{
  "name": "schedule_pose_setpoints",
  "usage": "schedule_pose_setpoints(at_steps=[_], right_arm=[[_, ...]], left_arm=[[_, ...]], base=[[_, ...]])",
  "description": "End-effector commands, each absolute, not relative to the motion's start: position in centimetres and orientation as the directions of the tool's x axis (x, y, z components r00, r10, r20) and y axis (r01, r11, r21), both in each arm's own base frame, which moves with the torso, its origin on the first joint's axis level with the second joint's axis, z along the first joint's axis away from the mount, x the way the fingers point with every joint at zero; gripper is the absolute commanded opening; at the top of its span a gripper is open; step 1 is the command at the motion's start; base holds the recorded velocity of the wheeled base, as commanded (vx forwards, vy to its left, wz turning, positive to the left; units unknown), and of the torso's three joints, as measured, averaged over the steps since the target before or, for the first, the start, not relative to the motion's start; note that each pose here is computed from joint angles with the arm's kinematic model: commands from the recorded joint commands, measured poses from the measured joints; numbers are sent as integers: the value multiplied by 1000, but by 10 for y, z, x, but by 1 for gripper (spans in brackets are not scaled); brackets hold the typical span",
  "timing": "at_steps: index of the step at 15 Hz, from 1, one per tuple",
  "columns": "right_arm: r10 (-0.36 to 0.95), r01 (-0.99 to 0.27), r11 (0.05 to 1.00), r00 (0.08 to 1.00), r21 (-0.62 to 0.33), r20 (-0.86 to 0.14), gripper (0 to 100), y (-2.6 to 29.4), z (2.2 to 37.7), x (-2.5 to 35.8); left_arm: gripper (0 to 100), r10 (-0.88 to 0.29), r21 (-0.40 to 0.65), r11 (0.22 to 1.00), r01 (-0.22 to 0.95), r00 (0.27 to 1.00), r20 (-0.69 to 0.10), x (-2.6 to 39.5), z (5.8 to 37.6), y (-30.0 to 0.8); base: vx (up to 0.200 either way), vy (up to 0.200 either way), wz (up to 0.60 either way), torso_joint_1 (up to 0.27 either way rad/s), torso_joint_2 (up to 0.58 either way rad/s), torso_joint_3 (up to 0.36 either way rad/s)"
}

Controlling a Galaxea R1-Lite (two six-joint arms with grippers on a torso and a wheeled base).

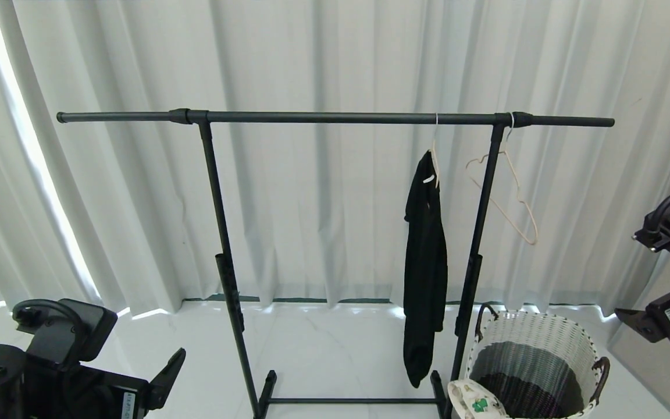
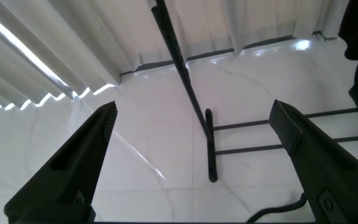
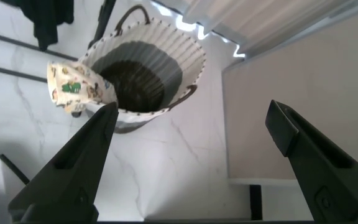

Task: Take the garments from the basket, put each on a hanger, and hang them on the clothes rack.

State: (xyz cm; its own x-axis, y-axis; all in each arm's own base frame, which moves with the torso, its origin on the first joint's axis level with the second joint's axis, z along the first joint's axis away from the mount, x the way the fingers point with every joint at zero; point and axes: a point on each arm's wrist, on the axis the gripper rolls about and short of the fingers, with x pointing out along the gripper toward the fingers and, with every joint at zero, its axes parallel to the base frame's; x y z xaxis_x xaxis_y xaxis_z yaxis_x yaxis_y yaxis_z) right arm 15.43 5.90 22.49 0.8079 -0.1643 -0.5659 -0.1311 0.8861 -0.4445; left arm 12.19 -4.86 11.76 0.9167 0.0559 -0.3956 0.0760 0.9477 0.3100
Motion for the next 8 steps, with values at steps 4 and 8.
schedule_pose_setpoints(at_steps=[4,8], right_arm=[[-167,-137,884,801,-448,-574,100,57,220,150],[-178,-159,872,778,-462,-603,100,55,207,145]], left_arm=[[100,70,326,942,74,910,-409,120,114,-48],[100,60,312,947,76,913,-403,121,116,-49]], base=[[0,0,0,-201,485,282],[0,0,0,-179,471,290]])
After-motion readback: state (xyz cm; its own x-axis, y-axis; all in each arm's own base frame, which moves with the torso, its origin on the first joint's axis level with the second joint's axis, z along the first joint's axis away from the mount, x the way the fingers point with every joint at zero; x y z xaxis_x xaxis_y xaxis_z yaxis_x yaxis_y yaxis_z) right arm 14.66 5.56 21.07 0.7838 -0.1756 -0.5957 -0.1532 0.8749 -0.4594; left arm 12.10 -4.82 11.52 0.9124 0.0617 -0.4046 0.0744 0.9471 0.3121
